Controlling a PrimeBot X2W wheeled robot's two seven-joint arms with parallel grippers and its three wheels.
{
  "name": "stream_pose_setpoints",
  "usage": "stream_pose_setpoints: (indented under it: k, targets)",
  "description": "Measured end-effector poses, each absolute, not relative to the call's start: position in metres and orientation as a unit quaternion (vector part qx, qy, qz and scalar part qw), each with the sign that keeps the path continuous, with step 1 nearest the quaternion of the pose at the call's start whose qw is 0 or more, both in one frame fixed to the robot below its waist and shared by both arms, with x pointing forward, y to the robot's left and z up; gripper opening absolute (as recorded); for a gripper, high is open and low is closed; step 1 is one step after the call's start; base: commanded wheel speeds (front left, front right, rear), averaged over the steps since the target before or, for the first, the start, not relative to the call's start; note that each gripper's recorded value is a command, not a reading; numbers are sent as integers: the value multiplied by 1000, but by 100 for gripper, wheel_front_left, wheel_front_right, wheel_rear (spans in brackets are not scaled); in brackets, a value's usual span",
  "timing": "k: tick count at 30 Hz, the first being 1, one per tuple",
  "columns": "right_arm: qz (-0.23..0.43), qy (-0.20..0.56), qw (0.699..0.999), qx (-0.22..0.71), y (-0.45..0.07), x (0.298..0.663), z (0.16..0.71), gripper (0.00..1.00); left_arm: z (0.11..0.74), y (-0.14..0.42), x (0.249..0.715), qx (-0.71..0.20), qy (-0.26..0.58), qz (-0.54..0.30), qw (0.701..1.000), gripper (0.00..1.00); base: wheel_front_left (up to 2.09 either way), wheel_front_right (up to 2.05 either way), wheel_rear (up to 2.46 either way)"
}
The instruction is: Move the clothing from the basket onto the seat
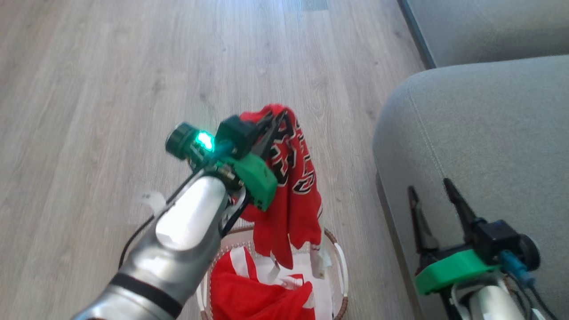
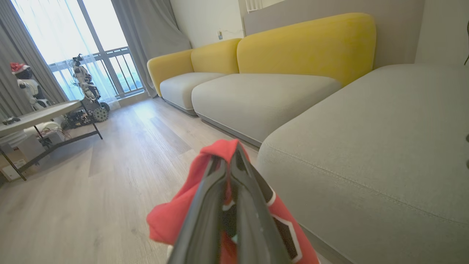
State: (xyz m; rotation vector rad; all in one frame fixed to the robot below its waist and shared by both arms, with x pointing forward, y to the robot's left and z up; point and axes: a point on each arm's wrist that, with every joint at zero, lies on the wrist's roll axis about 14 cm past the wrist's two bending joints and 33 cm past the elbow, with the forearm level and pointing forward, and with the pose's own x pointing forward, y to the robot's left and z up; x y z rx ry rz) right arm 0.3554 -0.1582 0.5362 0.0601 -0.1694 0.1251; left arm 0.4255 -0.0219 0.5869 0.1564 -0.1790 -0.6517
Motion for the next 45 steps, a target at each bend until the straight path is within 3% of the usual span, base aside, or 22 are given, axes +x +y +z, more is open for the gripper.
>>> stream_pose_setpoints:
  k: [9, 19, 31, 38, 39, 40, 41, 42, 45]
  targets:
    - [124, -96, 987, 46, -117, 348, 546, 100, 626, -40, 424, 89, -110, -340, 930, 0, 0, 0, 0]
    - [190, -147, 970, 27, -76, 368, 589, 100, 656, -57, 414, 99, -135, -361, 917, 0, 0, 0, 0]
    - [278, -58, 959, -15, -22, 370, 536, 100, 661, -63, 391, 91, -138, -375, 912, 0, 0, 0, 0]
    - [305, -46, 951, -31, -5, 375, 534, 100, 656, -61, 385, 89, -130, -375, 914, 0, 0, 0, 0]
    - [306, -44, 950, -33, -5, 377, 533, 79, 656, -60, 384, 88, -129, -373, 915, 0, 0, 0, 0]
    - [306, -42, 950, -36, -4, 378, 532, 44, 655, -59, 384, 88, -127, -372, 915, 0, 0, 0, 0]
    - [307, -41, 950, -37, -4, 379, 531, 26, 654, -59, 384, 87, -126, -370, 916, 0, 0, 0, 0]
    - [307, -39, 950, -39, -4, 380, 531, 2, 653, -58, 384, 85, -125, -368, 917, 0, 0, 0, 0]
    - [302, -39, 952, -38, -7, 385, 532, 0, 653, -55, 385, 79, -125, -361, 921, 0, 0, 0, 0]
